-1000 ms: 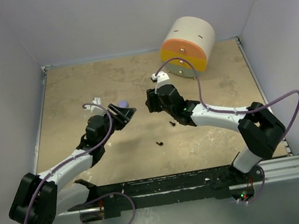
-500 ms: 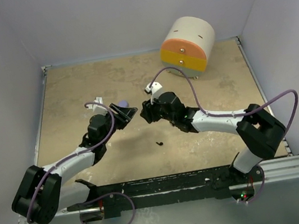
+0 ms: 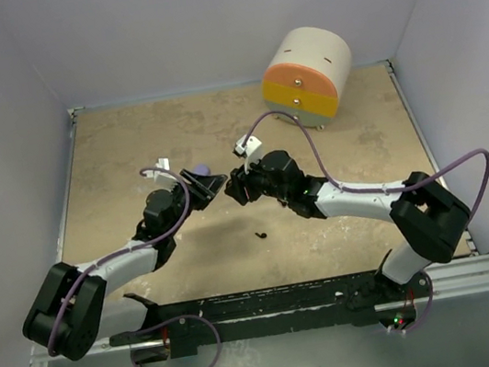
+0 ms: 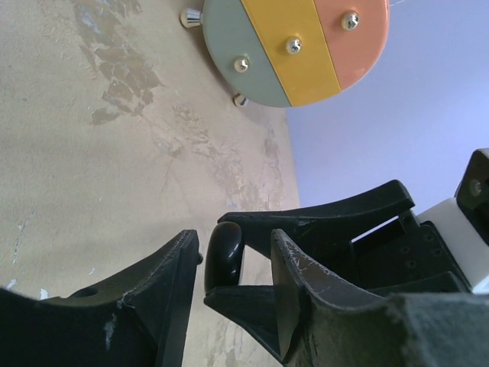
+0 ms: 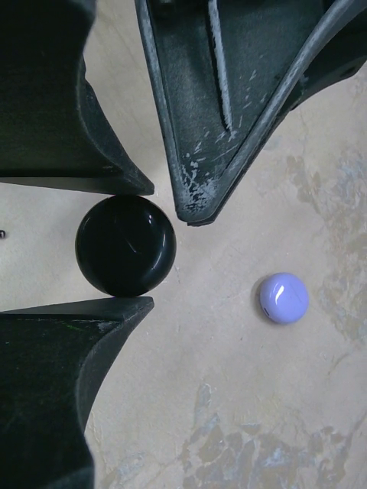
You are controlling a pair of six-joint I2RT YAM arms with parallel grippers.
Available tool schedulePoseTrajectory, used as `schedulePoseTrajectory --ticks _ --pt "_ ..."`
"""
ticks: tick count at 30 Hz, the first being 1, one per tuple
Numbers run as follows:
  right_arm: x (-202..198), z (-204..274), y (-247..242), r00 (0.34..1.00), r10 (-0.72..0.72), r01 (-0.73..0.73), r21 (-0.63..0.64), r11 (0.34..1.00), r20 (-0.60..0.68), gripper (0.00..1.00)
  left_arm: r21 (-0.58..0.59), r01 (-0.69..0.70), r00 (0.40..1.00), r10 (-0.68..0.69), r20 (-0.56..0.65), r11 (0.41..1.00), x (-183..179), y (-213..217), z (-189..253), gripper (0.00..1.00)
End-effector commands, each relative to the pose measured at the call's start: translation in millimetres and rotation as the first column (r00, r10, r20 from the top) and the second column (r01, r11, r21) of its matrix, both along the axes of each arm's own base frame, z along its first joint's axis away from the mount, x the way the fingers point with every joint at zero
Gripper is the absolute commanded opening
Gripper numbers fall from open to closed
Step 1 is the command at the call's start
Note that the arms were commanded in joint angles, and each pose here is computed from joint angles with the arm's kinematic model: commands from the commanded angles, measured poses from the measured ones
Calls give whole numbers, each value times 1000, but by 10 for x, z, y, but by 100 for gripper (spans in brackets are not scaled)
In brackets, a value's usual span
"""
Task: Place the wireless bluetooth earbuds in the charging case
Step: Pick up the charging case at the center of the board.
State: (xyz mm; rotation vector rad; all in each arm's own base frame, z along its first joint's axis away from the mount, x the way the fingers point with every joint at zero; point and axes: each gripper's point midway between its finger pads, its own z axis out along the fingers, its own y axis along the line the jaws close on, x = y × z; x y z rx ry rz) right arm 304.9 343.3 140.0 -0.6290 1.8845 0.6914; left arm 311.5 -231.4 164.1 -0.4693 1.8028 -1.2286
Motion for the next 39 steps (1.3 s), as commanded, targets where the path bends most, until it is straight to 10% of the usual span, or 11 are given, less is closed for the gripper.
schedulePoseTrajectory --ticks 1,18,30,39 --pt "-30 356 69 995 50 -56 71 996 88 0 -35 34 998 -32 55 999 -41 -50 116 40" --pt "-50 459 109 989 82 -92 81 992 121 0 -108 128 988 -118 97 986 -133 -187 180 30" --pt "-50 482 129 987 90 -102 86 991 130 0 -118 168 982 -156 106 979 -172 -244 179 0" --pt "-67 495 152 984 112 -123 80 989 136 0 -104 209 973 -196 118 972 -206 -296 192 8"
